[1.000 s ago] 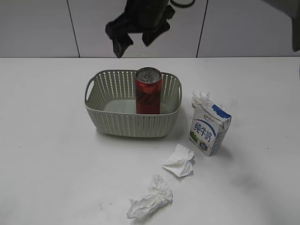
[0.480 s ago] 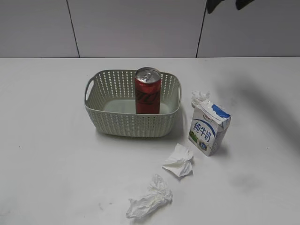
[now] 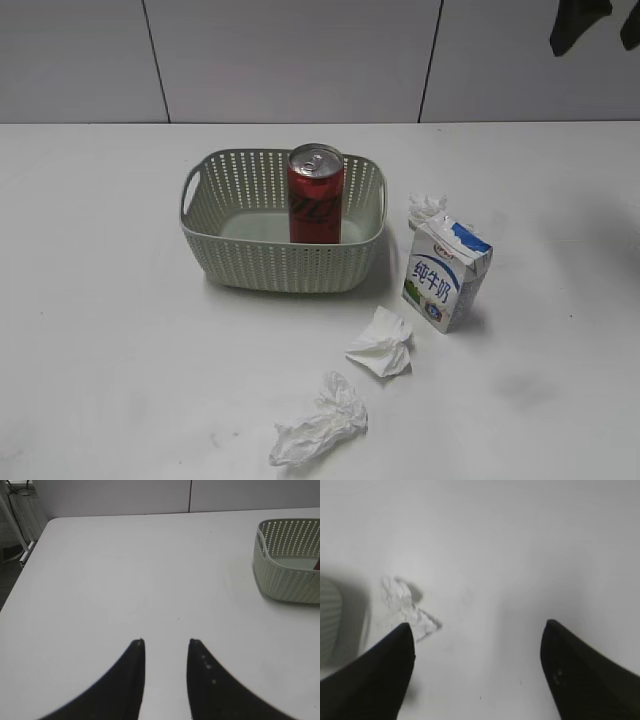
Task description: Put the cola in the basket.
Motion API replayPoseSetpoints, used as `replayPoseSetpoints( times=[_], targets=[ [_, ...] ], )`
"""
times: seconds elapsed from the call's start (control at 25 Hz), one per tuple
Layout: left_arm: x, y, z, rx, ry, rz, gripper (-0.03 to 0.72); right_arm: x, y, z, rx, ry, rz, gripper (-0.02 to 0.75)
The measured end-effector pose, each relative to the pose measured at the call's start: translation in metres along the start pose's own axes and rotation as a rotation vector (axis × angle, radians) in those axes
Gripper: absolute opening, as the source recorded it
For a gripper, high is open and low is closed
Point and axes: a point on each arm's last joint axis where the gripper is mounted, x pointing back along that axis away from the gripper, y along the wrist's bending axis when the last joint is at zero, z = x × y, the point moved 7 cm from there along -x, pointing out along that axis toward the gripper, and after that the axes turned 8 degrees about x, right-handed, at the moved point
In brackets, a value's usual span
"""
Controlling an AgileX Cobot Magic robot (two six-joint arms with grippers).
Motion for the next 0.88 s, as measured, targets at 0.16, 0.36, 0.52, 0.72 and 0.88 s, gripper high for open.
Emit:
replayPoseSetpoints(
  times=[0.16,0.36,0.52,0.72,0.88],
  targets=[
    [0.000,0.000,0.000,0.000,0.000,0.000,0.231,0.014,0.006,0.045,0.004,0.071,-0.010,0.589],
    [0.000,0.000,0.000,0.000,0.000,0.000,0.231,0.033,0.014,0.107,0.009,0.138,-0.019,0.589],
    [0.000,0.000,0.000,0.000,0.000,0.000,0.231,0.040,0.020,0.154,0.007,0.148,-0.019,0.589],
    [0.000,0.000,0.000,0.000,0.000,0.000,0.231,0.045,0.028,0.208,-0.004,0.127,-0.028,0.588],
    [0.000,0.000,0.000,0.000,0.000,0.000,0.231,0.048,0.035,0.245,-0.015,0.093,-0.038,0.587]
  ],
)
